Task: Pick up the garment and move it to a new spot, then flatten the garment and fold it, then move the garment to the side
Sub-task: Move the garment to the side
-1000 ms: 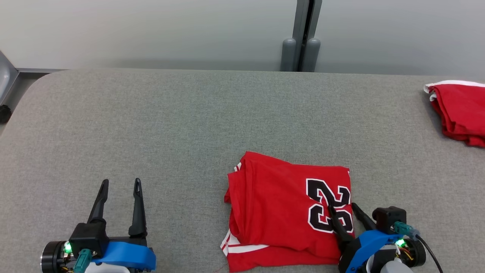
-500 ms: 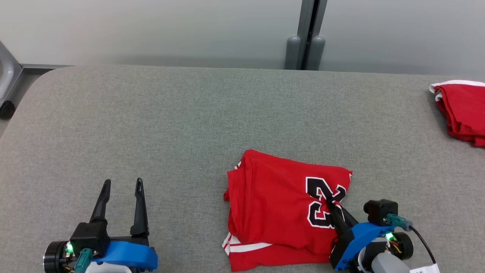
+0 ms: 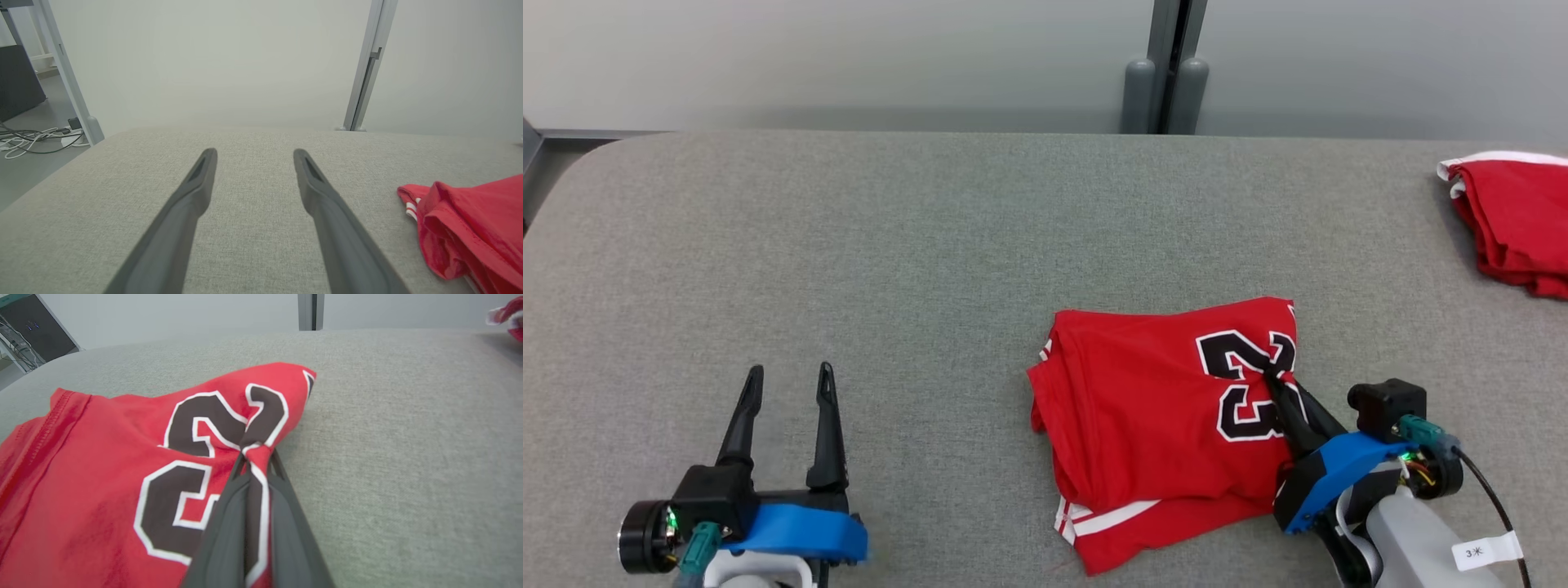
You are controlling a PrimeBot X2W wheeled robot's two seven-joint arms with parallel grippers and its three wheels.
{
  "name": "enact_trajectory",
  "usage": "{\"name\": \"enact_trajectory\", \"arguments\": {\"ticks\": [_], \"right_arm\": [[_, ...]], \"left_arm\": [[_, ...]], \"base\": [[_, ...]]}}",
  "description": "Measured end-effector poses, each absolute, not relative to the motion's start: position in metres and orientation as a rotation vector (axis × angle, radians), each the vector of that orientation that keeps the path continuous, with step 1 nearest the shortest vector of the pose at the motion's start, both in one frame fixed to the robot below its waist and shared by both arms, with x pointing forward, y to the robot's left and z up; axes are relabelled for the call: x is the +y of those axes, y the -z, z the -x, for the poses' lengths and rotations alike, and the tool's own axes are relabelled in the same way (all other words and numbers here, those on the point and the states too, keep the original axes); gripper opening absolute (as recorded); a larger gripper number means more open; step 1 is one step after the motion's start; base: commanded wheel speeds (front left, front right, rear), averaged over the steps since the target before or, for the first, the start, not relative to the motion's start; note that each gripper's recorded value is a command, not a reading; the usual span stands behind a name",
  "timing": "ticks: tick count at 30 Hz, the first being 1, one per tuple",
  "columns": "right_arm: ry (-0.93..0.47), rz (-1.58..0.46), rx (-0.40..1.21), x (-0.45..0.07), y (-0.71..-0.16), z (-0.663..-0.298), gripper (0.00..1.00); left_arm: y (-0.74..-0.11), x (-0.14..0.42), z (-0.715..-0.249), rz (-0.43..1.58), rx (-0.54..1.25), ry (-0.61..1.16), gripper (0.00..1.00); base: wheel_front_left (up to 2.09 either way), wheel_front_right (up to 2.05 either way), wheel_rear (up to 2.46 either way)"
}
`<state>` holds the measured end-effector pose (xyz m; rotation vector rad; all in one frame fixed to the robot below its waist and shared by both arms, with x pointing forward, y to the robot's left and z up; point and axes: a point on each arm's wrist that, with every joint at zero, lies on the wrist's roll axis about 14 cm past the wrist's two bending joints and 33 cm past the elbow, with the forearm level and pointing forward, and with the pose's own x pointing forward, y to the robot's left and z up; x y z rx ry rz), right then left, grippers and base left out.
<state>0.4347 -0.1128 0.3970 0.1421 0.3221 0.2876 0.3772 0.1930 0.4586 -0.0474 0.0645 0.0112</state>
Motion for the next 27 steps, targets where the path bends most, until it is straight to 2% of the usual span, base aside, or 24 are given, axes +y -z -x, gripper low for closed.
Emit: {"name": "enact_trajectory", "arguments": {"ticks": [4,10,20,27], "right_arm": [[-0.253,-0.123,0.312,-0.133,-0.396,-0.442,0.0],[-0.128,-0.118,0.301,-0.184,-0.394,-0.445,0.0],[0.107,-0.102,0.291,-0.271,-0.394,-0.422,0.0],[0.192,-0.083,0.285,-0.301,-0.398,-0.401,0.0]], "left_arm": [[-0.459,0.182,-0.394,0.053,0.055,0.025,1.0],[-0.449,0.153,-0.423,0.067,0.065,0.107,1.0],[-0.433,0.086,-0.469,0.089,0.061,0.296,1.0],[-0.432,0.062,-0.48,0.096,0.047,0.36,1.0]], "base": [[0.0,0.0,0.0],[0.0,0.0,0.0],[0.0,0.0,0.0],[0.0,0.0,0.0]]}}
